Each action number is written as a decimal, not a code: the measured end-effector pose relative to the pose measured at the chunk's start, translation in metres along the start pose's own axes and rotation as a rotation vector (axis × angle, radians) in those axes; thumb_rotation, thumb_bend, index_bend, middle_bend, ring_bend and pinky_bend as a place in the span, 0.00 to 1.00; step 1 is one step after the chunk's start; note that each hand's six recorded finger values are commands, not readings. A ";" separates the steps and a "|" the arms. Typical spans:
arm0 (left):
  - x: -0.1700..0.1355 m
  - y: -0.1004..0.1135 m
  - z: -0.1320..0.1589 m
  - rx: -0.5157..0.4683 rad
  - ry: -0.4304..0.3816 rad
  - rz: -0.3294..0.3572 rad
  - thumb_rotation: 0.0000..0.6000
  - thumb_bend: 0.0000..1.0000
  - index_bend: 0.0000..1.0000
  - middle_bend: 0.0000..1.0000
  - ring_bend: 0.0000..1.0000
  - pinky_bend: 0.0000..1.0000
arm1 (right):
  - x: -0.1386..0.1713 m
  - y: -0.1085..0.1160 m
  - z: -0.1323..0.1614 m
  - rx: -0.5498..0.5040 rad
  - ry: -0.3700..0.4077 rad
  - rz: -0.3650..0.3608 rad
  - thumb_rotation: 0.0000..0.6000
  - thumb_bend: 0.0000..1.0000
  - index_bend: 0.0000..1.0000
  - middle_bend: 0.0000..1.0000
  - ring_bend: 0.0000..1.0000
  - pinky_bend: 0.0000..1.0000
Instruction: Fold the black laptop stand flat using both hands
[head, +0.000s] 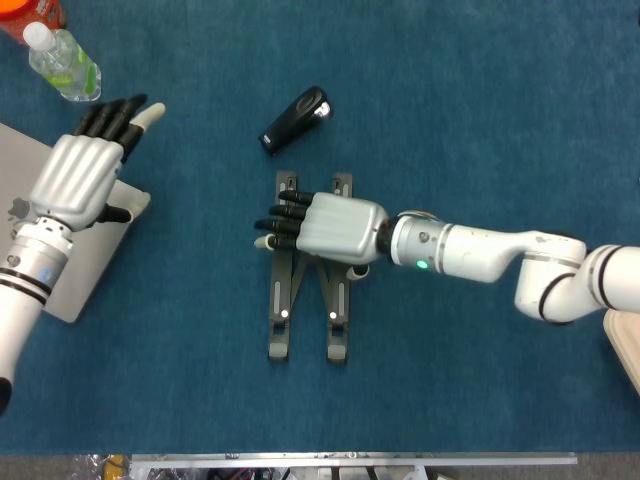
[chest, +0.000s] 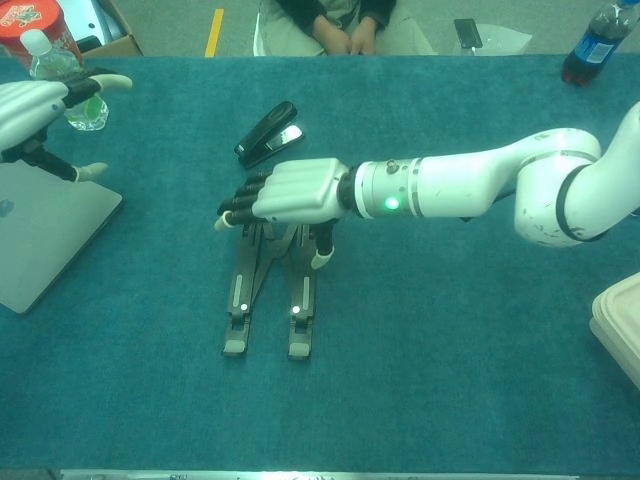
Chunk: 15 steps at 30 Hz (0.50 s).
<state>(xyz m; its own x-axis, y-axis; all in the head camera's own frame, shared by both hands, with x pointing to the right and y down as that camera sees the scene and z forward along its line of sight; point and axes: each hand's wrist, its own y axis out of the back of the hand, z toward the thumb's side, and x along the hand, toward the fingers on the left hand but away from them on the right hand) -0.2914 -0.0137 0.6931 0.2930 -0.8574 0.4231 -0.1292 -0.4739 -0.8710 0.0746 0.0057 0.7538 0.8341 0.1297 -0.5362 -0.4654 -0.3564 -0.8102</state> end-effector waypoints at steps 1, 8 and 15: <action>0.000 0.001 -0.001 -0.002 0.003 0.001 1.00 0.29 0.00 0.00 0.00 0.05 | -0.001 -0.001 0.000 0.013 0.003 0.004 1.00 0.00 0.00 0.00 0.00 0.05; -0.004 0.001 -0.004 -0.026 0.020 -0.004 1.00 0.29 0.00 0.00 0.00 0.05 | -0.013 -0.003 0.003 0.085 0.024 0.033 1.00 0.00 0.00 0.00 0.00 0.04; -0.007 0.004 -0.014 -0.044 0.039 0.011 1.00 0.29 0.00 0.00 0.00 0.05 | -0.019 -0.005 0.006 0.121 0.038 0.055 1.00 0.00 0.00 0.00 0.00 0.04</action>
<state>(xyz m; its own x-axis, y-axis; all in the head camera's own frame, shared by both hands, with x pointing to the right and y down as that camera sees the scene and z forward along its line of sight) -0.3071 -0.0124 0.6899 0.2546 -0.8692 0.4238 -0.1739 -0.4723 -0.8641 0.0596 0.0104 0.7672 0.8156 0.0773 -0.5734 -0.5413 -0.2479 -0.8034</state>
